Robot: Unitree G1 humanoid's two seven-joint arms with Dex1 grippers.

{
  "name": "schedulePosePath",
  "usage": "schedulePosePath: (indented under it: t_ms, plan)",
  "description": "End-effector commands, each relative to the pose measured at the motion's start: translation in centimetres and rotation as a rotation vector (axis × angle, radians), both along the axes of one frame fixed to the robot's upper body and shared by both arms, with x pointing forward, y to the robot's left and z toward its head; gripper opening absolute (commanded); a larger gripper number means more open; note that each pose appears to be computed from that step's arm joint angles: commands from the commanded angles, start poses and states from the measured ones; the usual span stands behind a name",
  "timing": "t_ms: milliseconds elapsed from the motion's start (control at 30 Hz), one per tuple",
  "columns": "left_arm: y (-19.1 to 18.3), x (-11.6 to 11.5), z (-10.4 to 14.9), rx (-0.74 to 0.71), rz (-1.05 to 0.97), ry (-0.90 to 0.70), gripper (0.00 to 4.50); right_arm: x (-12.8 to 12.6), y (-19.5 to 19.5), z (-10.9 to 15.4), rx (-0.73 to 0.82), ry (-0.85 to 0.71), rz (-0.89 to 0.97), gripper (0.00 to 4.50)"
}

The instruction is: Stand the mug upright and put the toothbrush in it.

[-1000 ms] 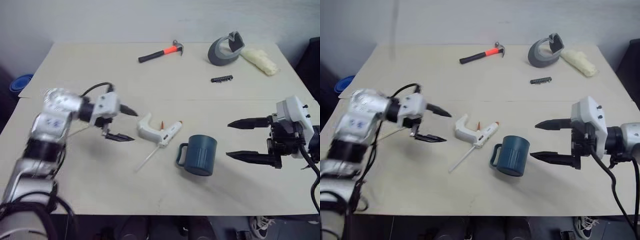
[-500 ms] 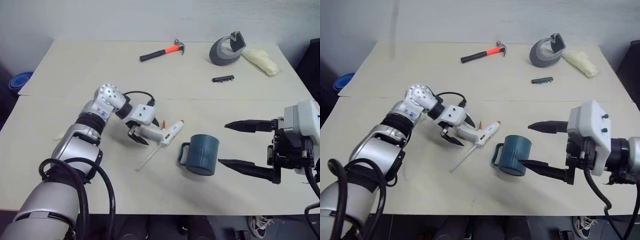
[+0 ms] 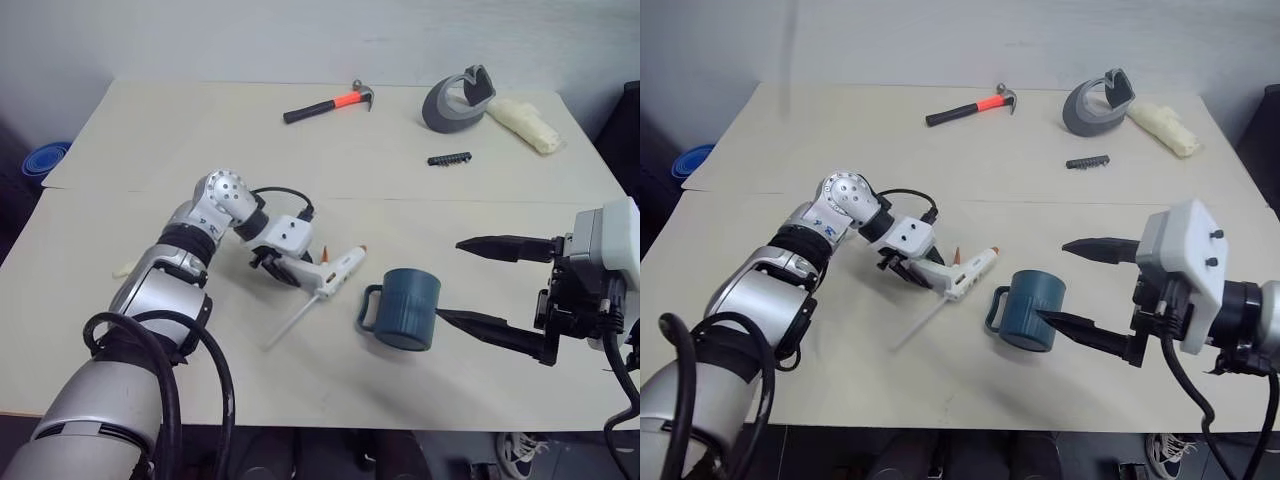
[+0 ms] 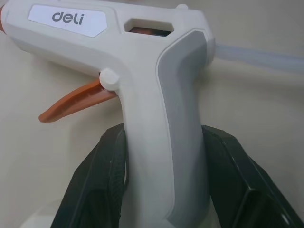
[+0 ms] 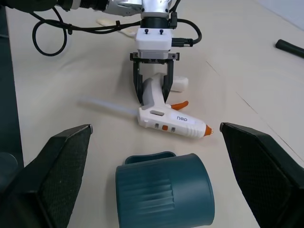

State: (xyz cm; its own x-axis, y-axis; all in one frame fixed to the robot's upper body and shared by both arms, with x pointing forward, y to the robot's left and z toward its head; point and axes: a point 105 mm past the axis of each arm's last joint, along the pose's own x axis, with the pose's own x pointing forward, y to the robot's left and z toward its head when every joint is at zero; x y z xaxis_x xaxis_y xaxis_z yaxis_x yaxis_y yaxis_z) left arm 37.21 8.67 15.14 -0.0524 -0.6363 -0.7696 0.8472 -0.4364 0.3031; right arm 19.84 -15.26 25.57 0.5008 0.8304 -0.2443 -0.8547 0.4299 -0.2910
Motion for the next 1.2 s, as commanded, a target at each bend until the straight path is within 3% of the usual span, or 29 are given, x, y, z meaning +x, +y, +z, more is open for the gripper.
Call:
schedulePosePath:
  t_ms: [33, 167, 333, 533, 700, 967, 1100, 1200]
  plan:
    - [0.1, 0.7, 1.8, -0.135, 0.068, -0.027, 2.0, 0.4, 0.5, 0.2, 0.006, -0.022, 0.038, 4.5]
    - [3.8, 2.1, 5.1, -0.285, 0.282, -0.121, 2.0, 1.3, 1.5, -0.1, 0.024, -0.015, 0.11, 4.5]
    - [15.0, 1.1, 6.0, -0.191, 0.669, -0.283, 2.0, 2.8, 2.4, -0.4, 0.036, -0.015, 0.196, 4.5]
    - [28.8, -4.8, 7.3, -0.091, 1.183, -0.392, 2.0, 4.2, 3.5, -0.7, 0.056, -0.007, 0.29, 4.5]
    - [35.1, -9.7, 6.8, -0.077, 1.497, -0.412, 2.0, 4.7, 4.1, -1.0, 0.052, 0.0, 0.363, 4.5]
    - [38.5, -14.3, 2.6, -0.018, 1.714, -0.38, 2.0, 4.9, 4.8, -0.3, 0.032, -0.006, 0.465, 4.5]
    - [38.5, -14.2, 1.7, -0.094, 1.756, -0.367, 2.0, 5.1, 5.0, -0.2, 0.033, -0.007, 0.475, 4.5]
    - [37.9, -13.4, 1.0, -0.153, 1.761, -0.323, 2.84, 5.2, 4.9, -0.4, 0.023, -0.007, 0.467, 4.5]
